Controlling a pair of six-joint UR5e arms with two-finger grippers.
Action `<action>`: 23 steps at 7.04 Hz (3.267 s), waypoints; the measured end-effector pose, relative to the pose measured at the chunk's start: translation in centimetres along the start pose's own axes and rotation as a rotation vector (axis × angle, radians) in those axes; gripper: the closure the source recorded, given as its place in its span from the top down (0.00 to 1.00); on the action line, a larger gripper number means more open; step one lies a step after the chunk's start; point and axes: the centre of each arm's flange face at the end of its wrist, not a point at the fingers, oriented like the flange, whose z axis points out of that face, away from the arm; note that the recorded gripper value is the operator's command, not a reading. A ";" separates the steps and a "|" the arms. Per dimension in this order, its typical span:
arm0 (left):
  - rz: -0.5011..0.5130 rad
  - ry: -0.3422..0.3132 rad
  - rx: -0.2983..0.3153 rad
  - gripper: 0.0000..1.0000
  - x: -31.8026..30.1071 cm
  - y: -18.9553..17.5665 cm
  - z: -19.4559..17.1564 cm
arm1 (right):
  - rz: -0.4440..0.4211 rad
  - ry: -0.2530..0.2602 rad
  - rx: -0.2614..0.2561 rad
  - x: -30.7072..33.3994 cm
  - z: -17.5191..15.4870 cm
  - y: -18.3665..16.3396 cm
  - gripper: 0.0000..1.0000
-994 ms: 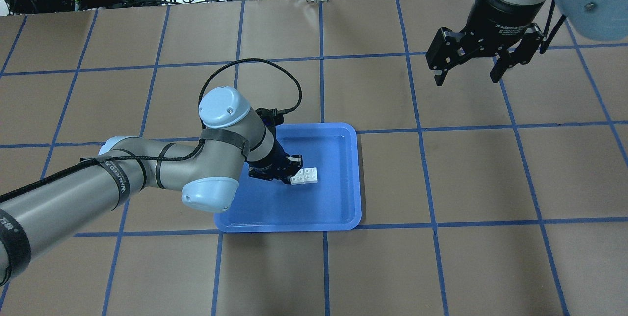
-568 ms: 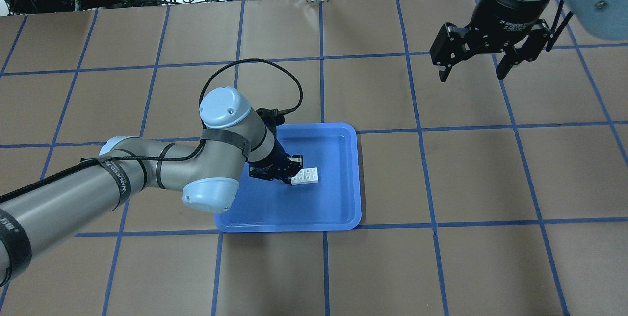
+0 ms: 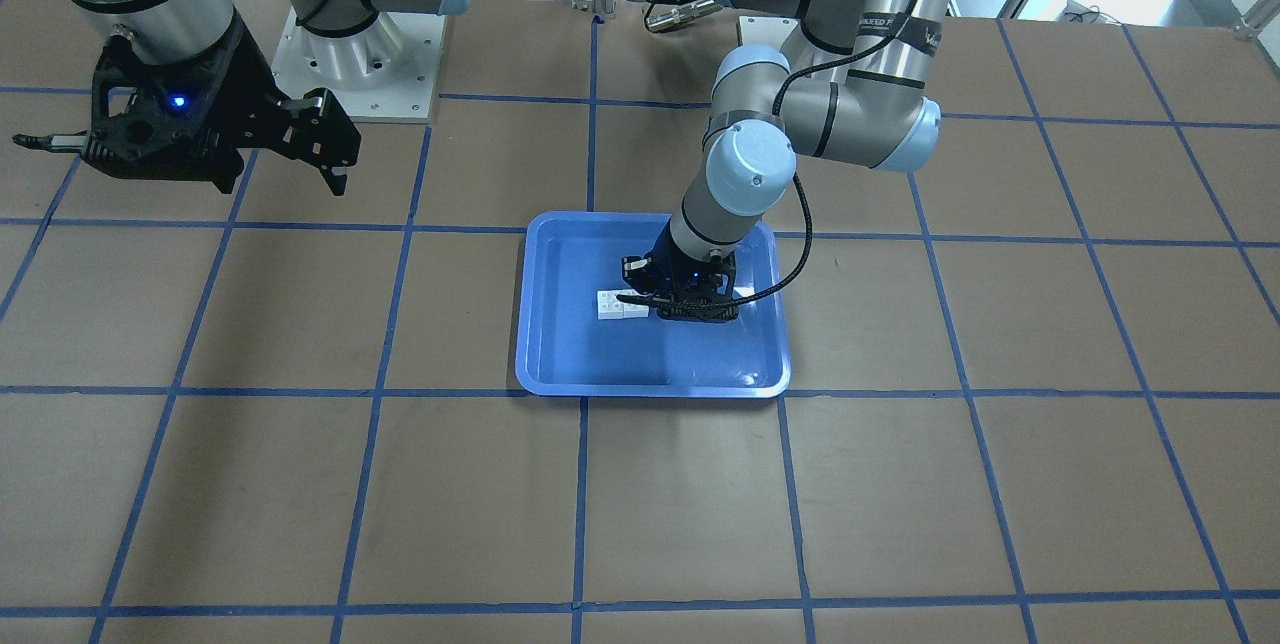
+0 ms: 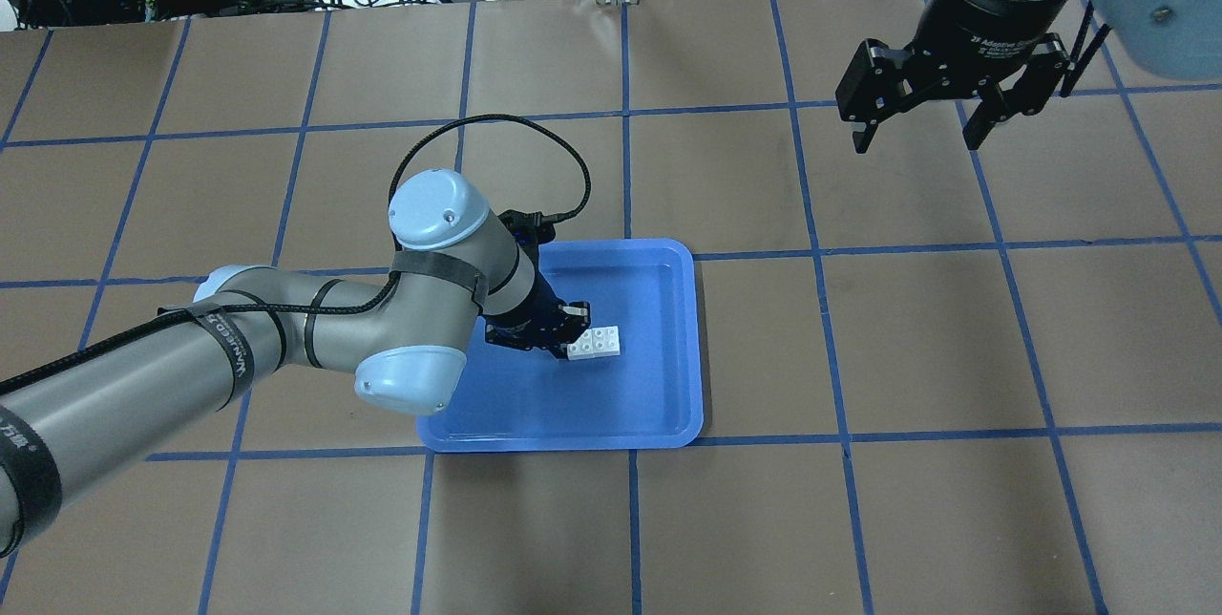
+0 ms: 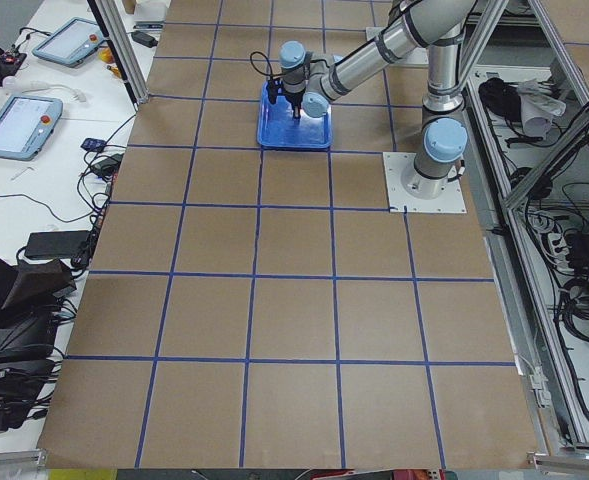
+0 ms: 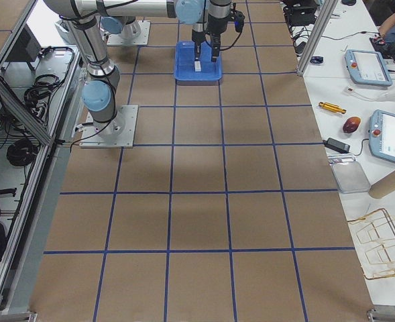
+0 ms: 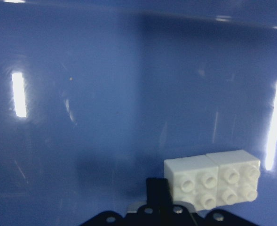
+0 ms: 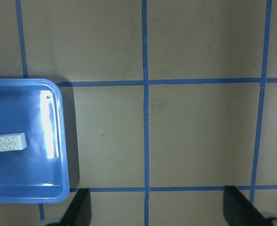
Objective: Assemble white blocks and place on blue tray
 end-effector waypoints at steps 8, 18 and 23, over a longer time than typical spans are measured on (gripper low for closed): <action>0.011 0.006 0.044 0.23 0.5 -0.7 -1.7 | 0.011 0.001 0.031 0.1 -0.8 -0.1 1.00; 0.201 -0.174 0.101 0.42 -1.7 -1.2 -23.8 | 0.011 0.005 0.047 0.1 -1.3 0.6 1.00; 0.164 -0.256 0.170 1.00 -4.3 3.2 -35.6 | 0.010 -0.003 0.035 0.1 -0.8 0.5 1.00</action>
